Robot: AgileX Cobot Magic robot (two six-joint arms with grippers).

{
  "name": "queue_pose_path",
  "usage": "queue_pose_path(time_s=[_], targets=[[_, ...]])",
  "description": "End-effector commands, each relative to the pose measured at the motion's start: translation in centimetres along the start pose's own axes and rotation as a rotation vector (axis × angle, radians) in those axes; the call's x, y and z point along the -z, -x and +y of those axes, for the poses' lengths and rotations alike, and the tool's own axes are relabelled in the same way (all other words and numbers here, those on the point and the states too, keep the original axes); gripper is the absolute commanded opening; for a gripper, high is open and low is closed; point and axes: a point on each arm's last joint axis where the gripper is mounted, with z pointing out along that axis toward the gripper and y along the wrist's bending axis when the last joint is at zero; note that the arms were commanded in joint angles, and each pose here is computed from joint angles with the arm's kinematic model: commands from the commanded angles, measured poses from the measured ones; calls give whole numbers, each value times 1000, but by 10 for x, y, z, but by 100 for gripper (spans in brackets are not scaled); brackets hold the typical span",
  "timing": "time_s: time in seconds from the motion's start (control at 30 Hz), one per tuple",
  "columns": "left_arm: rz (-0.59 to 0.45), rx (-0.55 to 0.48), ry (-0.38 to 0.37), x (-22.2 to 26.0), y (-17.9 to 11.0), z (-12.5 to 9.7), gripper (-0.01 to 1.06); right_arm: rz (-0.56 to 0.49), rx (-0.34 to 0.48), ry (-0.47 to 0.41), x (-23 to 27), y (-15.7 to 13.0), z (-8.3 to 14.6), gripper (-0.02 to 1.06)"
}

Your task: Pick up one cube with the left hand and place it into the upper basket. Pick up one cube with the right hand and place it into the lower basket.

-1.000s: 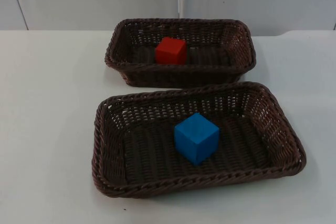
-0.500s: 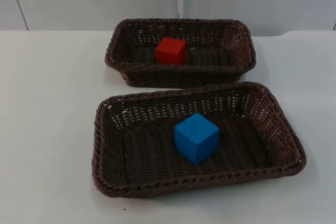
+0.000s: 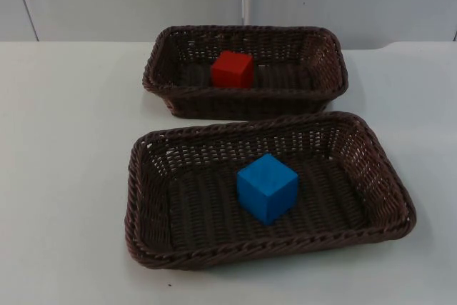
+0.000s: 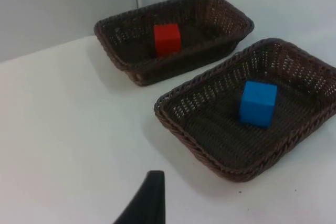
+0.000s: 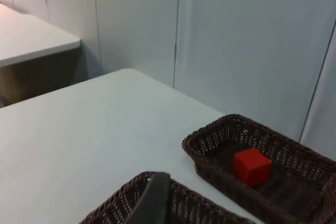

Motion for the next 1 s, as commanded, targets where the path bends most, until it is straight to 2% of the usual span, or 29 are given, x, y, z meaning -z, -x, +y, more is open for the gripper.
queue_pose_path(time_s=[0.0, 0.13, 0.33, 0.67, 0.97], targets=[[14, 12, -7, 0, -2, -1, 97, 39, 10, 19, 10, -6, 2, 85], [86, 10, -8, -5, -12, 0, 97, 82, 13, 37, 19, -10, 4, 85], [87, 14, -4, -5, -12, 0, 97, 116, -4, 57, 38, -16, 7, 85], [87, 14, -4, -5, -12, 0, 97, 113, 6, 80, 74, -25, 11, 85], [87, 14, -4, -5, -12, 0, 97, 102, -31, 53, 100, -35, 11, 85]])
